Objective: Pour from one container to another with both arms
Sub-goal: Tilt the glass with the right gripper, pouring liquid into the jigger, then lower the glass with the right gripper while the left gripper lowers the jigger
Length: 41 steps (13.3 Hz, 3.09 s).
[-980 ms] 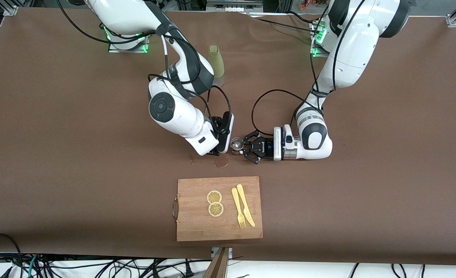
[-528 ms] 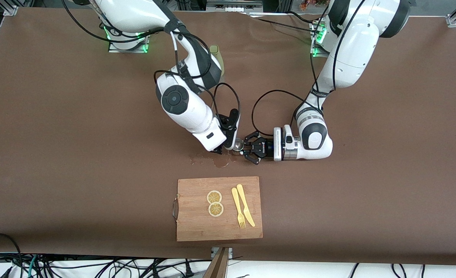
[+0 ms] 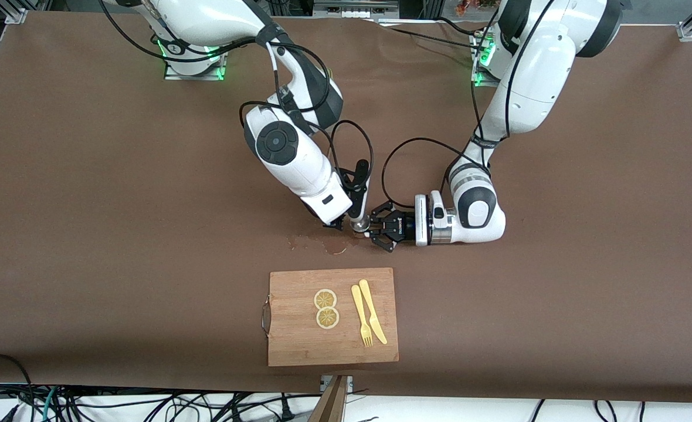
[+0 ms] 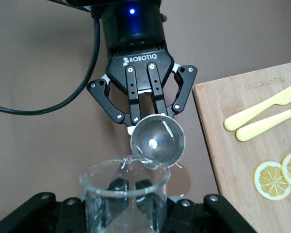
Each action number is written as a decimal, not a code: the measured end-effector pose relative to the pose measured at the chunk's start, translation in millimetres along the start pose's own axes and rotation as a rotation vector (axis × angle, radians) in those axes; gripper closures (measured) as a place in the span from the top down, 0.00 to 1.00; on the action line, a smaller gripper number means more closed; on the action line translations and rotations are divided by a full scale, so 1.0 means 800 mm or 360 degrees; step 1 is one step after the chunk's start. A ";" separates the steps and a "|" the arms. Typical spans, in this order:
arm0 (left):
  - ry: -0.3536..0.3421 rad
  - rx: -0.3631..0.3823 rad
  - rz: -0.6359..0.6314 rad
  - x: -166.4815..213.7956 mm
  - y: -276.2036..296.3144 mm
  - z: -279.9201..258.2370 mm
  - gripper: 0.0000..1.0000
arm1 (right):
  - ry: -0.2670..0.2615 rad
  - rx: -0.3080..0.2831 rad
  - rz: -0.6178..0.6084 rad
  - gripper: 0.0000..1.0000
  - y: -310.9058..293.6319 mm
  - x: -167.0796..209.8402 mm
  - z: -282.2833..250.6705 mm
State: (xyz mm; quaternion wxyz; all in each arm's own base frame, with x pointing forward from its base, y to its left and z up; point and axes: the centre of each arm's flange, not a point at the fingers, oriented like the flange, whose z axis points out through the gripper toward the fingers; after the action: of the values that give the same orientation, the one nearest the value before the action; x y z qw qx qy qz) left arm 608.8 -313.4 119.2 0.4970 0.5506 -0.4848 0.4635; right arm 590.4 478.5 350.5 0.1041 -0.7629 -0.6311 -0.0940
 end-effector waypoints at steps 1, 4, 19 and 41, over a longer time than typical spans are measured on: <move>-0.0001 0.0000 0.0000 0.000 0.000 0.000 0.21 | 0.0005 -0.0007 0.0006 0.13 0.001 0.001 -0.003; -0.0003 0.0002 0.0001 0.000 0.000 0.000 0.21 | 0.0021 -0.0031 0.0040 0.13 0.005 0.002 -0.008; -0.0008 0.0006 0.0002 -0.001 0.000 0.000 0.21 | -0.0038 -0.0115 0.0009 0.13 0.006 0.003 0.003; -0.0011 0.0039 0.0160 0.014 -0.048 -0.111 0.21 | 0.0540 0.0526 -0.0140 0.13 0.148 -0.219 -0.117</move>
State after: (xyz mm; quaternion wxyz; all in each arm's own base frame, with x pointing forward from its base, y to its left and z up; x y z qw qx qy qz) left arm 645.4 -224.4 133.0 0.4646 0.5332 -0.5078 0.4919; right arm 672.8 265.9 387.7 0.3280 -0.6805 -0.6440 -0.1207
